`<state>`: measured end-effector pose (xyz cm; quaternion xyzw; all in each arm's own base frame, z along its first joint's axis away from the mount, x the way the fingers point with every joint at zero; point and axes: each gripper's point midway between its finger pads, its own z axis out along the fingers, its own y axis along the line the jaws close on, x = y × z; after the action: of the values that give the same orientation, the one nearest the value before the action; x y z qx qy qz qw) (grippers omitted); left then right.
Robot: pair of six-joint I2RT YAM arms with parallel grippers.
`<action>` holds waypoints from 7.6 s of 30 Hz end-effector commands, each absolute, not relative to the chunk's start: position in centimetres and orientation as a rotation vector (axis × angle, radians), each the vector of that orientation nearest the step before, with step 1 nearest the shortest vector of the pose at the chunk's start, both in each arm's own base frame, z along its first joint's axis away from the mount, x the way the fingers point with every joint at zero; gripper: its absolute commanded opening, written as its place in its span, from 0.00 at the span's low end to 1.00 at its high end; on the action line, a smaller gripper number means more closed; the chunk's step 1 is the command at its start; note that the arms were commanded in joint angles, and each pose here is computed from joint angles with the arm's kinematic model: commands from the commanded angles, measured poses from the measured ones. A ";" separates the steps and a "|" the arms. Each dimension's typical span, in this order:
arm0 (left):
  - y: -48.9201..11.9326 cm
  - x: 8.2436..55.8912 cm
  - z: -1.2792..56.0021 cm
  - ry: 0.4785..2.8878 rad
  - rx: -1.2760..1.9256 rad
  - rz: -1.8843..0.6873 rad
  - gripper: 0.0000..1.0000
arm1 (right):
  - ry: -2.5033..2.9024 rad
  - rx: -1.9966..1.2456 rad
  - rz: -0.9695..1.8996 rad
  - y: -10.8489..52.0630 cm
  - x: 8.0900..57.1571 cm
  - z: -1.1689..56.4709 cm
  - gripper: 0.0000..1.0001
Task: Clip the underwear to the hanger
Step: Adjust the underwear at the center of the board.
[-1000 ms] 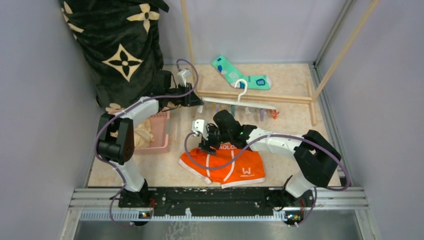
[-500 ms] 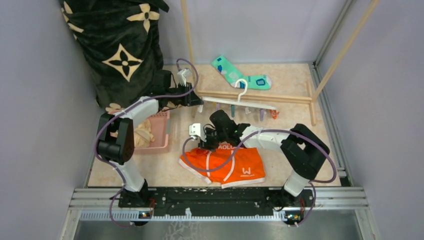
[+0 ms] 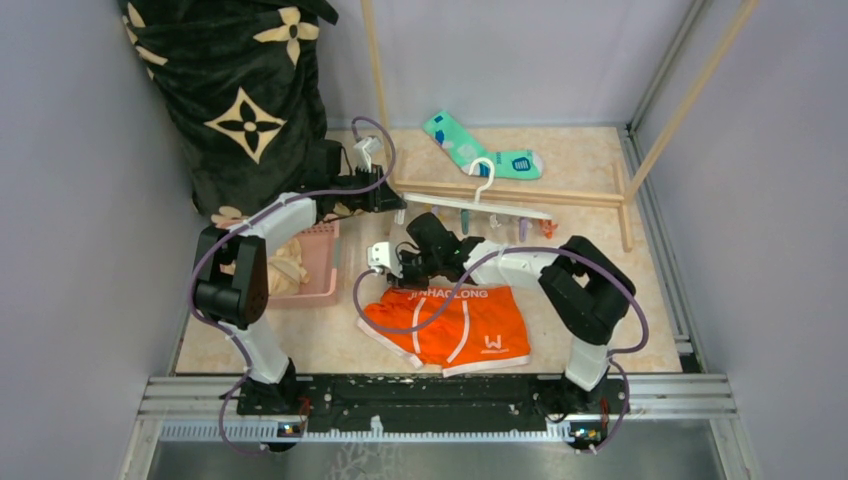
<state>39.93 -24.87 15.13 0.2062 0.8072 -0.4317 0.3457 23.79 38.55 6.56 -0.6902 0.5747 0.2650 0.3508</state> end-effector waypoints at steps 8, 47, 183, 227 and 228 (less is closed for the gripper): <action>-24.8 40.7 17.3 2.034 0.551 -1.141 0.00 | 1.530 -1.717 0.623 38.9 22.9 10.3 0.00; -24.7 40.8 17.2 2.050 0.534 -1.152 0.00 | 1.429 -1.779 0.457 38.2 11.3 13.3 0.47; -27.7 33.3 22.7 1.603 0.828 -1.386 0.00 | 1.815 -1.362 1.014 34.1 22.8 14.7 0.00; -26.8 34.3 21.7 1.672 0.821 -1.319 0.00 | 1.753 -1.283 0.599 36.2 20.1 10.8 0.86; -26.8 34.4 21.8 1.671 0.821 -1.317 0.00 | 1.753 -1.280 0.601 36.4 20.1 10.9 0.86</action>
<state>33.95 -26.93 18.96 0.3041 0.6912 -0.5309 0.3846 19.23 34.11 8.31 -0.5384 0.7134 0.2034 0.3999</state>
